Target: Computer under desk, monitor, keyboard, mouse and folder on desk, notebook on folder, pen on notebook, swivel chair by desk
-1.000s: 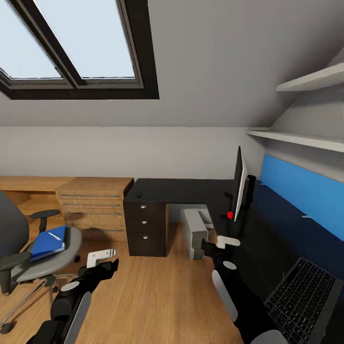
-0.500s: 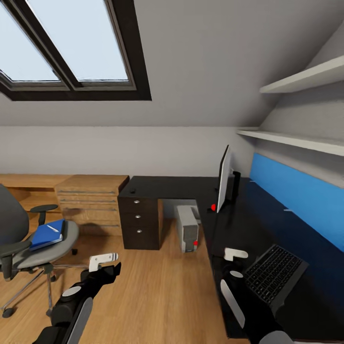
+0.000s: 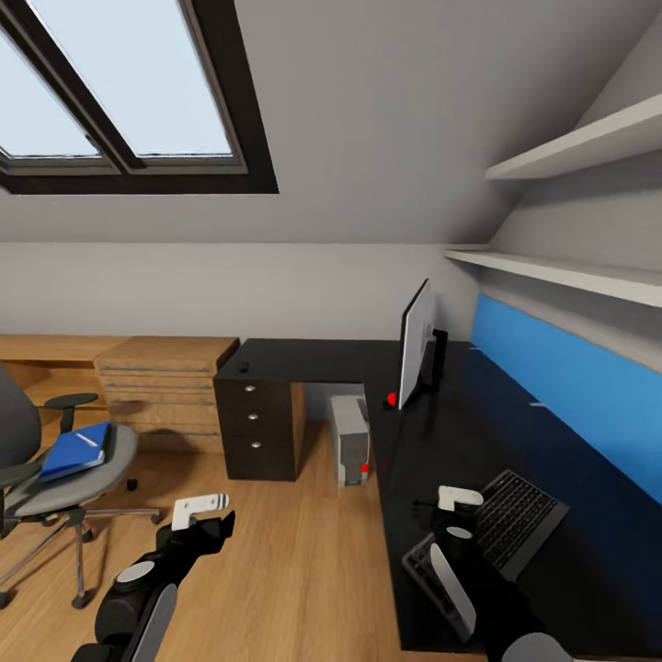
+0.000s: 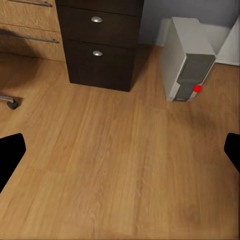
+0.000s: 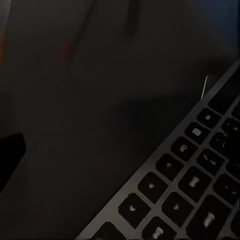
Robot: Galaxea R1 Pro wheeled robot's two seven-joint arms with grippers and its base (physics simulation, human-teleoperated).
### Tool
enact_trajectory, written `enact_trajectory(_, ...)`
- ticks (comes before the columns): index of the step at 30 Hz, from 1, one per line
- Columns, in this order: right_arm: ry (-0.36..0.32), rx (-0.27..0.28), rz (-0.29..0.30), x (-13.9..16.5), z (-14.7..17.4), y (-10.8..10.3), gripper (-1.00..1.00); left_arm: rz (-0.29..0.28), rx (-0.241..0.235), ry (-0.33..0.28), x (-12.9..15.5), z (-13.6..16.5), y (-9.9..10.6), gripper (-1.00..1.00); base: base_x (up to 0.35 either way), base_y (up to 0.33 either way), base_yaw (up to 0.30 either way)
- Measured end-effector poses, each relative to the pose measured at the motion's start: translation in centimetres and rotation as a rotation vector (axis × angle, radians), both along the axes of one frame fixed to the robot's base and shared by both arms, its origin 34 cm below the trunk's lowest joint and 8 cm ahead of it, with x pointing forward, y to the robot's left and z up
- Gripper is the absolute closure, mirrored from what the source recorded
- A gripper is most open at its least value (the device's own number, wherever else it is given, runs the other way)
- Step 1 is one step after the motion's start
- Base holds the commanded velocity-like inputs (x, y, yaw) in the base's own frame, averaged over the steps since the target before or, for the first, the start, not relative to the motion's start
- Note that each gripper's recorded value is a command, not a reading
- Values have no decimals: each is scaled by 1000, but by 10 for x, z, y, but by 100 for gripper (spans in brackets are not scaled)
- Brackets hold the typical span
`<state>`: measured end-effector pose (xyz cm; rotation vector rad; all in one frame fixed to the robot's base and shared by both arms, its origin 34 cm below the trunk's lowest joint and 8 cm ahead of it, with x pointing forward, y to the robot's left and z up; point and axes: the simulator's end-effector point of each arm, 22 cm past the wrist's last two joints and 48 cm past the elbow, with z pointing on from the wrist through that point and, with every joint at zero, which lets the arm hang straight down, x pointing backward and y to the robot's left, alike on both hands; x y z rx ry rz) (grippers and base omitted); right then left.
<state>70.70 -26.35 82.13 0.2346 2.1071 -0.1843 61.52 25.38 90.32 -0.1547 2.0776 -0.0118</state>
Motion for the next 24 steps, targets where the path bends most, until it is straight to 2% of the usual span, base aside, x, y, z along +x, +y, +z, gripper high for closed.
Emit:
enact_trajectory(11, 2, -1, 0, 0, -1, -1, -100, -10, -1, 11, -1, -2, -4, -100, 37, -40, 0)
enact_trajectory(13, 12, -4, -3, -1, -4, -2, -100, -18, -1, 12, -1, -2, -8, -100, 2, -2, 0)
enact_trajectory(14, 42, -22, -19, 2, -13, -13, -100, -26, -6, 12, -1, -4, -13, -100, 0, 0, 0)
enact_trajectory(17, 60, -28, -24, 4, -22, -17, -100, -27, -19, 12, -1, -8, -19, -100, 0, 0, 0)
enact_trajectory(24, 71, -32, -28, 5, -32, -19, -100, -27, -33, 10, -1, -15, -26, -100, 0, 0, 0)
